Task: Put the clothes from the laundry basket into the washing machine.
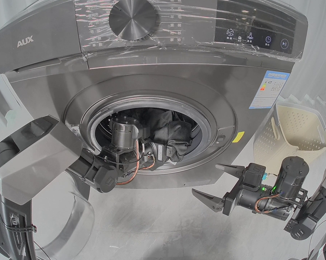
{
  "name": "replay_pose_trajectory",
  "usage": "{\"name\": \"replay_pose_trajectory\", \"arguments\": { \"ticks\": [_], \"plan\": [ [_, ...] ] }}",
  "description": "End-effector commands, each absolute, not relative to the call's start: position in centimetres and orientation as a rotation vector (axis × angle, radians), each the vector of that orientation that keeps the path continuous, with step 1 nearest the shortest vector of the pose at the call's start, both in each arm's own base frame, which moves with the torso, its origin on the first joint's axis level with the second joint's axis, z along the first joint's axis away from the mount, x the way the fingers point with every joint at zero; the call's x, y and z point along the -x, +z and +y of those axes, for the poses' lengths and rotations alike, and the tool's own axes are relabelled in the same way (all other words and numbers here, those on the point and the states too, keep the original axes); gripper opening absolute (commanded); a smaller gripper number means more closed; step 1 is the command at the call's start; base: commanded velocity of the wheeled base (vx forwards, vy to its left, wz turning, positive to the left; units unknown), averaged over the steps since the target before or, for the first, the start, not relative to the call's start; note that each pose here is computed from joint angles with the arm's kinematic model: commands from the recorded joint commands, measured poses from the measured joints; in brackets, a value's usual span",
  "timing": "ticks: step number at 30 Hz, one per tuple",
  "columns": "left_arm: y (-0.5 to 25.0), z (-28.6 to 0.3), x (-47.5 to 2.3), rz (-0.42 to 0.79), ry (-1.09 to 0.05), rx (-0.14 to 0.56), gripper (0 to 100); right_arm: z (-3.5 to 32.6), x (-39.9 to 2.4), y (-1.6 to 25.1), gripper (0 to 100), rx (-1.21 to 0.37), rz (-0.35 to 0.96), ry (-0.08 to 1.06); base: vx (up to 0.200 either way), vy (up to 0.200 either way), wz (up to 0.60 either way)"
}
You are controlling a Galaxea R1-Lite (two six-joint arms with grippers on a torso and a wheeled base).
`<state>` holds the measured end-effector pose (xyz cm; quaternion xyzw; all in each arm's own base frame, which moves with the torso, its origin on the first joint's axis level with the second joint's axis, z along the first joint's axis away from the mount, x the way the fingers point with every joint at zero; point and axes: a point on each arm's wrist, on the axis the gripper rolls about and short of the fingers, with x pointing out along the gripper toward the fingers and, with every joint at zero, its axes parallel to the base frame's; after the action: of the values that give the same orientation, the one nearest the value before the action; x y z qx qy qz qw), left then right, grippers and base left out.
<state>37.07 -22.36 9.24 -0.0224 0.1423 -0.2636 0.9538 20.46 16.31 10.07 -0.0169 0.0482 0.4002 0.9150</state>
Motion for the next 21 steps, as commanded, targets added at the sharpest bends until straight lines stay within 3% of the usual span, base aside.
{"name": "replay_pose_trajectory", "arguments": {
  "ticks": [1, 6, 7, 14, 19, 21],
  "plan": [
    [8.2, -22.6, -38.1, 0.277, -0.522, 0.042, 100, 16.4, -20.4, 10.0, 100, 0.036, 0.100, 0.827, 0.000, 0.000, 0.00],
    [6.4, -23.1, -39.3, 0.280, -0.521, 0.025, 100, 16.4, -20.4, 10.1, 100, 0.036, 0.097, 0.827, 0.000, 0.000, 0.00],
    [6.2, -23.3, -39.7, 0.262, -0.522, 0.030, 0, 16.4, -20.4, 10.1, 100, 0.036, 0.098, 0.827, 0.000, 0.000, 0.00],
    [6.5, -25.2, -44.1, 0.048, -0.428, 0.099, 0, 16.7, -20.2, 10.0, 100, 0.037, 0.103, 0.839, 0.000, 0.000, 0.00],
    [7.7, -23.8, -46.8, -0.041, -0.355, 0.139, 0, 16.7, -20.2, 9.9, 100, 0.037, 0.105, 0.839, 0.000, 0.000, 0.00],
    [9.4, -22.4, -48.2, -0.109, -0.293, 0.172, 0, 16.7, -20.3, 9.9, 100, 0.037, 0.103, 0.839, 0.000, 0.000, 0.00]
  ]
}}
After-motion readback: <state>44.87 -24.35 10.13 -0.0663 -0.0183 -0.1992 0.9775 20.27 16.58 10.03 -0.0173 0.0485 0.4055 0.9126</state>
